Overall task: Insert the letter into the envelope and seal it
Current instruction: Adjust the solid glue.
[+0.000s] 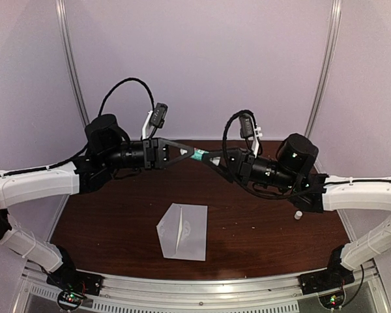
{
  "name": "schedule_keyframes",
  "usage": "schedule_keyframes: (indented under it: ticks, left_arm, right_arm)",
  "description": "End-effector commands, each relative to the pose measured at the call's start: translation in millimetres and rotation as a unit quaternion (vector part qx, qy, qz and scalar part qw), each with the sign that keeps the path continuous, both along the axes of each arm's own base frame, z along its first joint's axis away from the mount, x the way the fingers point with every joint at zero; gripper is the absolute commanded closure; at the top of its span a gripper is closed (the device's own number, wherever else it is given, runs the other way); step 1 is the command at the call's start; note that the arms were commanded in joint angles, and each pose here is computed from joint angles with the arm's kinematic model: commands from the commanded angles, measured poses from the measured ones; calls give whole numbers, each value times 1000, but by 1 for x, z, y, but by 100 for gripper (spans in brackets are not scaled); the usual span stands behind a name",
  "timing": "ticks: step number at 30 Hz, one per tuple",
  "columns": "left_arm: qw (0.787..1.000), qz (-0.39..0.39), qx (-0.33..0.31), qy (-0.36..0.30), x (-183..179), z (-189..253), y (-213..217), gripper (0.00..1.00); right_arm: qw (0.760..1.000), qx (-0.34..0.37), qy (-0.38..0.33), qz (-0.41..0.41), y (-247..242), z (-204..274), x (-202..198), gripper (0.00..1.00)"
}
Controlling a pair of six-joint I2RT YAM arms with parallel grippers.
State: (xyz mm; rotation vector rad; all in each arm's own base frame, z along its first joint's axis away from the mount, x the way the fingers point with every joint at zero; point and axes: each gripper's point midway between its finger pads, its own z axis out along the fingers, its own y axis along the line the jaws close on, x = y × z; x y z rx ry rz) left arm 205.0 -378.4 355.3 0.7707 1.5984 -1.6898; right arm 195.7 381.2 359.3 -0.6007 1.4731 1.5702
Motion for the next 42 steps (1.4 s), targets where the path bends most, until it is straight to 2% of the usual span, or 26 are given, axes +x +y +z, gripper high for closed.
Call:
schedule_keyframes:
  ticks: [1,4,10,15,17,20,22,25,29,32,36,42]
  left_arm:
    - [999,4,-25,-27,-2,14,4,100]
    - [999,5,-23,-25,-1,12,4,100]
    - [999,5,-21,-25,-1,9,3,100]
    - [1000,11,-12,-22,1,5,4,99]
    - [999,34,5,-21,7,-2,6,83]
    - [995,82,53,-27,22,-15,14,51]
    - [991,100,85,-26,29,-27,23,34]
    - [982,120,140,-28,41,-54,39,23]
    - [960,142,241,12,61,-117,62,22]
    - [942,161,291,38,69,-156,81,23]
    - [930,175,314,79,69,-193,100,27]
    - [927,156,321,117,51,-233,107,30]
  right_arm:
    - [999,31,-2,-4,6,20,4,52]
    - [1000,29,4,1,11,18,5,62]
    - [999,32,7,4,14,18,5,73]
    - [999,30,16,-12,12,14,10,88]
    - [999,27,17,-30,8,13,15,90]
    - [998,16,20,-62,-3,9,22,90]
    - [995,-7,31,-92,-11,-1,32,90]
    - [987,-51,43,-148,-25,-20,49,90]
    - [976,-107,59,-182,-30,-47,59,91]
    - [972,-128,74,-182,-29,-64,60,91]
    - [969,-143,91,-181,-28,-79,61,92]
    - [967,-150,99,-179,-25,-87,63,92]
